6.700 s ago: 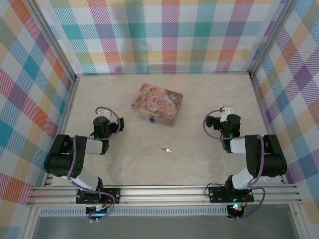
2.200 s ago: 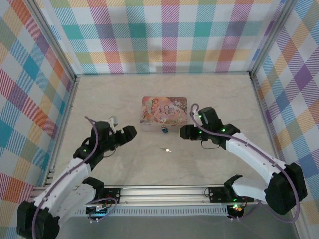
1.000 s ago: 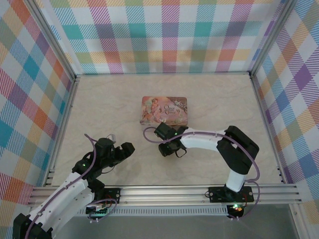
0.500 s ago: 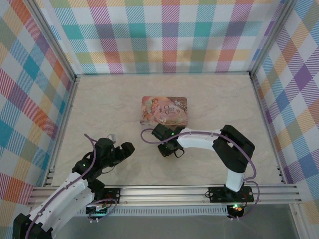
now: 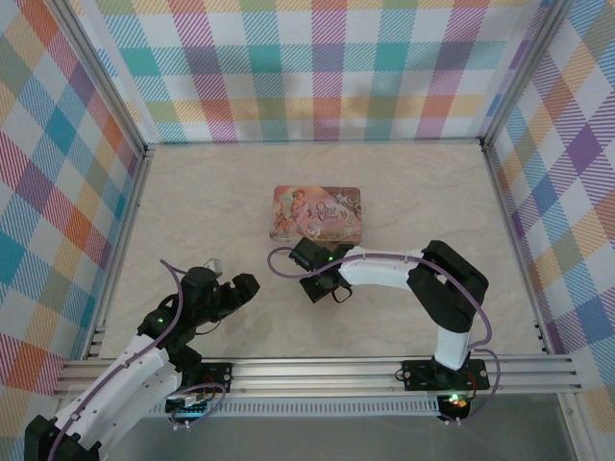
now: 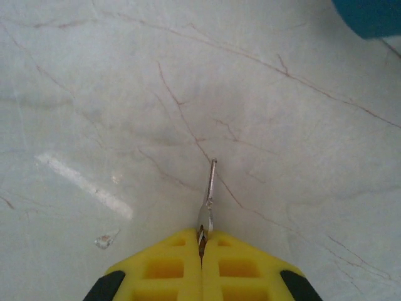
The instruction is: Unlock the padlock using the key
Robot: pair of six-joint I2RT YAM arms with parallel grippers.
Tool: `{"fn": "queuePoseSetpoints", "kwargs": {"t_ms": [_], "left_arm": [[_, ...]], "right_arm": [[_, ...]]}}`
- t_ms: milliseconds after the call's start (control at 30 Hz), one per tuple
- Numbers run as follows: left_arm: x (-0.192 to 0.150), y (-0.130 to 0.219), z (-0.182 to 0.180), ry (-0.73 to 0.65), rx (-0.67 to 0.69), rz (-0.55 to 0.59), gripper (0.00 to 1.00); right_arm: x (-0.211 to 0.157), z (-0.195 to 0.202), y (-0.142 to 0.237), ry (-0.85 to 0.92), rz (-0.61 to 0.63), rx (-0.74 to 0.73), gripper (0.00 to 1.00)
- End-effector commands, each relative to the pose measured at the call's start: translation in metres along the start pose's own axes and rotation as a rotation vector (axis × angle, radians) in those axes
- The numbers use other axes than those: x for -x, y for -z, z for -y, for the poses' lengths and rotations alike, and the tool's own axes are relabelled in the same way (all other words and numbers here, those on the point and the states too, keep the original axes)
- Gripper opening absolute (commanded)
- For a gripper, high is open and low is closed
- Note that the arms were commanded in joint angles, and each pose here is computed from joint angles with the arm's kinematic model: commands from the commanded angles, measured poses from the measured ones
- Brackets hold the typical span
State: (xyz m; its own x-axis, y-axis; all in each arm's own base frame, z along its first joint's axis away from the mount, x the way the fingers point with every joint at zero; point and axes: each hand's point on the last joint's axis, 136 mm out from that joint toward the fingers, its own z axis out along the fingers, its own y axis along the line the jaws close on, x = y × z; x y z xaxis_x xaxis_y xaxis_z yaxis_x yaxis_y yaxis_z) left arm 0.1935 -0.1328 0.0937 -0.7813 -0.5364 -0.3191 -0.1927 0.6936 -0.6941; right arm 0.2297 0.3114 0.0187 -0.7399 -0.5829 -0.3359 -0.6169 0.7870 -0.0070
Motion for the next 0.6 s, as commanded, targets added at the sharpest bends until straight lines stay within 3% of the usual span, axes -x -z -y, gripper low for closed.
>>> {"fn": "queuePoseSetpoints", "kwargs": {"t_ms": [0, 167, 333, 567], "left_arm": [[-0.003, -0.001, -0.001, 0.0, -0.006, 0.001, 0.8], [-0.001, 0.001, 0.003, 0.001, -0.024, 0.008, 0.8], [0.003, 0.004, 0.021, -0.006, -0.08, 0.009, 0.81], [0.014, 0.004, 0.08, -0.069, -0.219, -0.047, 0.82]], "right_arm": [[-0.017, 0.0, -0.008, 0.01, -0.047, 0.011, 0.0], [-0.005, -0.002, 0.02, 0.008, 0.052, 0.052, 0.0], [0.009, -0.012, 0.072, 0.054, 0.212, 0.158, 0.0], [0.015, -0.025, 0.161, 0.207, 0.469, 0.326, 0.0]]}}
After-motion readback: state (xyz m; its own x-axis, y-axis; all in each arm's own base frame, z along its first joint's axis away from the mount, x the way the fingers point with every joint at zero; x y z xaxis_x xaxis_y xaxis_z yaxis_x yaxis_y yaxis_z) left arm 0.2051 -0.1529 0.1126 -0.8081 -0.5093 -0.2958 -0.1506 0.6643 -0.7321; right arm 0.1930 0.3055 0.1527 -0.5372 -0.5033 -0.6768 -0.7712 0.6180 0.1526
